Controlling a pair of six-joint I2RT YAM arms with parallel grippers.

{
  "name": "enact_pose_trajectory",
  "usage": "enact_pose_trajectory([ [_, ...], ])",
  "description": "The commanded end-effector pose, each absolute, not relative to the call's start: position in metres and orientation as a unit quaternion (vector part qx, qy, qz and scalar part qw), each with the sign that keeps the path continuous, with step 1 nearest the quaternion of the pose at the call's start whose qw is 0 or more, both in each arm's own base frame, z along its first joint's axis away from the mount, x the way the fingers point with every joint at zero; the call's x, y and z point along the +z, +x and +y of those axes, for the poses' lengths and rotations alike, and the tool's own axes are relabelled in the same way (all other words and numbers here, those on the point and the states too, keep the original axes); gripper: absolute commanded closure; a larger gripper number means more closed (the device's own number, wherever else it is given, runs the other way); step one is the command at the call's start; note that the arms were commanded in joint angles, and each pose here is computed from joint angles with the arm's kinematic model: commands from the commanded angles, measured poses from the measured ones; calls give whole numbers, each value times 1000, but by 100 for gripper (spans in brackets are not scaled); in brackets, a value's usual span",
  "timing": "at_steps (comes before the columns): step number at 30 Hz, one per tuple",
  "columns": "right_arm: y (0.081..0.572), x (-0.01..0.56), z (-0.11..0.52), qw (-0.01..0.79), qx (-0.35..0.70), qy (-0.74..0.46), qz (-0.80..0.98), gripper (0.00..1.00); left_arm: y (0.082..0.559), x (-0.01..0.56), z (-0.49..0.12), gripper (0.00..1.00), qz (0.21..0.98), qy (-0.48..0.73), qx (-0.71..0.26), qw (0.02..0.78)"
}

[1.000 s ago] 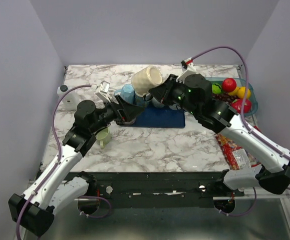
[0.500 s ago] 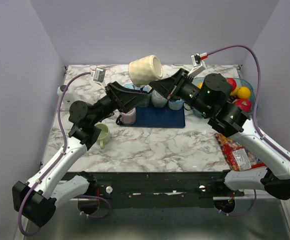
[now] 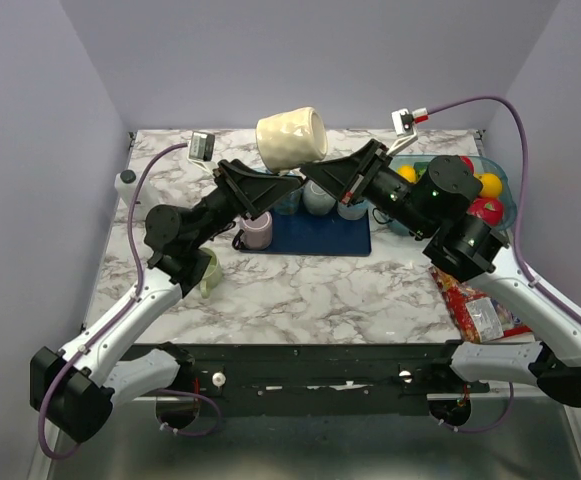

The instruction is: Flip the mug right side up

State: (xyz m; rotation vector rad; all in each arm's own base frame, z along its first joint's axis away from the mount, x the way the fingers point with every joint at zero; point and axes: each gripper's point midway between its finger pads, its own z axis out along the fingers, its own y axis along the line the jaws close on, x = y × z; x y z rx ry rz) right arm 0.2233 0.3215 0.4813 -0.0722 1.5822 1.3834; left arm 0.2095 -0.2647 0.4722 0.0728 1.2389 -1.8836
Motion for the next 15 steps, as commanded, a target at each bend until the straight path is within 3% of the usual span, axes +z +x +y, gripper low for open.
enact_pose_trajectory([
  [1, 203, 517, 310, 516, 619, -49, 590, 99, 203, 495, -253, 46, 441, 16, -779, 445],
  [9, 196, 508, 314, 509, 626, -71, 586, 99, 205, 497, -255, 60, 428, 8, -792, 435],
  [12, 195, 500, 316, 505, 624, -79, 591, 99, 207, 496, -257, 72, 430, 7, -792, 434],
  [13, 193, 497, 318, 502, 624, -84, 593, 99, 208, 496, -257, 79, 430, 6, -792, 434],
  [14, 194, 492, 319, 500, 622, -85, 597, 99, 211, 494, -258, 98, 435, 1, -790, 433],
  [15, 194, 489, 319, 498, 620, -87, 600, 99, 213, 493, -259, 100, 439, -3, -788, 432],
])
